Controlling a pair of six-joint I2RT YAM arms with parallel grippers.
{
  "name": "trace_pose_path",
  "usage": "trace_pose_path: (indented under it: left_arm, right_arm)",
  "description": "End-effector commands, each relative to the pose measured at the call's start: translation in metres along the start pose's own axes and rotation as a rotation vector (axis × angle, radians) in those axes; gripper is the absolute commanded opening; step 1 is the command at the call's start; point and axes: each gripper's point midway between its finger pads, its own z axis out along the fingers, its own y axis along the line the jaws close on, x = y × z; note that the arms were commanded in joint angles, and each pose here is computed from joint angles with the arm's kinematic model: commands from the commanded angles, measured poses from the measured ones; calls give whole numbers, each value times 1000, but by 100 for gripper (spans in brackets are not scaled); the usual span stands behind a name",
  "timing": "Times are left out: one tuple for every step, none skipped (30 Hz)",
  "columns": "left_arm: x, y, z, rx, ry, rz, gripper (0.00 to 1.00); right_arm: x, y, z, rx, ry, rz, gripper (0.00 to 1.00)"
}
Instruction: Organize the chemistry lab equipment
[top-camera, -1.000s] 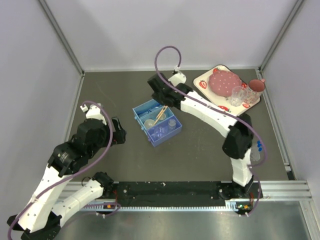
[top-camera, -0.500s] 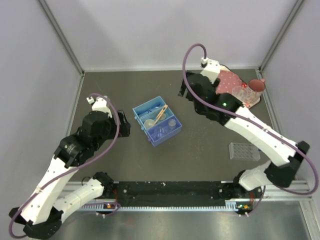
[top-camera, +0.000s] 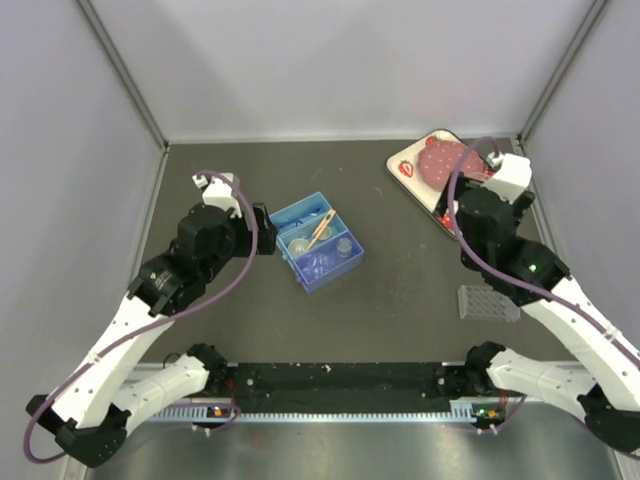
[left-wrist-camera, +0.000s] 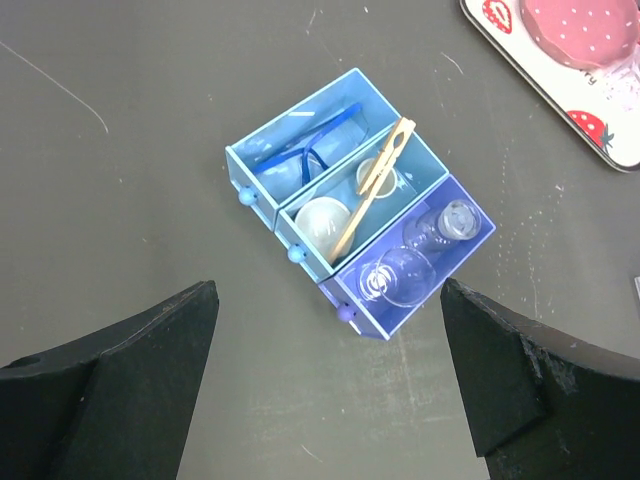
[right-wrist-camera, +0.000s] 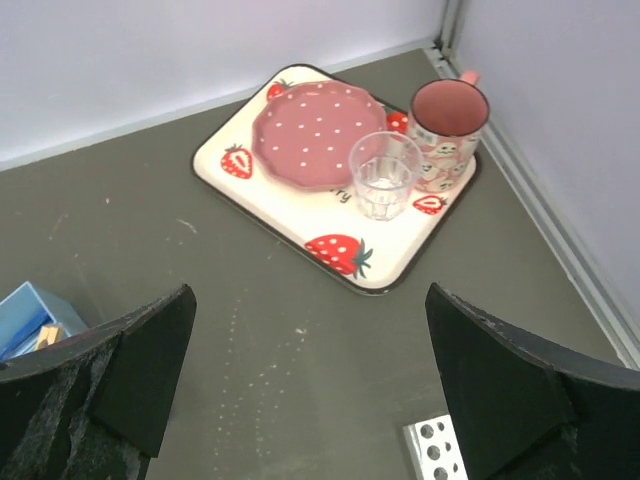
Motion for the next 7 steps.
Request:
trace_pose_path:
  left_arm:
    - [-23, 0, 8, -25, -84, 24, 99]
    - [-26, 0, 8, -26, -89, 24, 99]
    - [-27, 0, 8, -28, -94, 24, 99]
    - [-27, 0, 9, -25, -96, 26, 99]
    - [-28, -1, 9, -21, -104, 27, 99]
    - [-28, -2, 10, -16, -103, 31, 99]
    - [-31, -4, 10, -4, -114, 27, 99]
  right_arm:
    - [-9, -34, -12, 68, -57, 25, 99]
    - [-9, -36, -14, 67, -60, 28, 99]
    - [-7, -35, -16, 38, -54, 28, 99]
    - [-5, -32, -15, 20, -42, 5, 99]
    - [-1, -32, -14, 15, -24, -21, 99]
    - [-2, -31, -12, 21, -11, -22, 99]
    - [2, -28, -10, 21, 5, -36, 99]
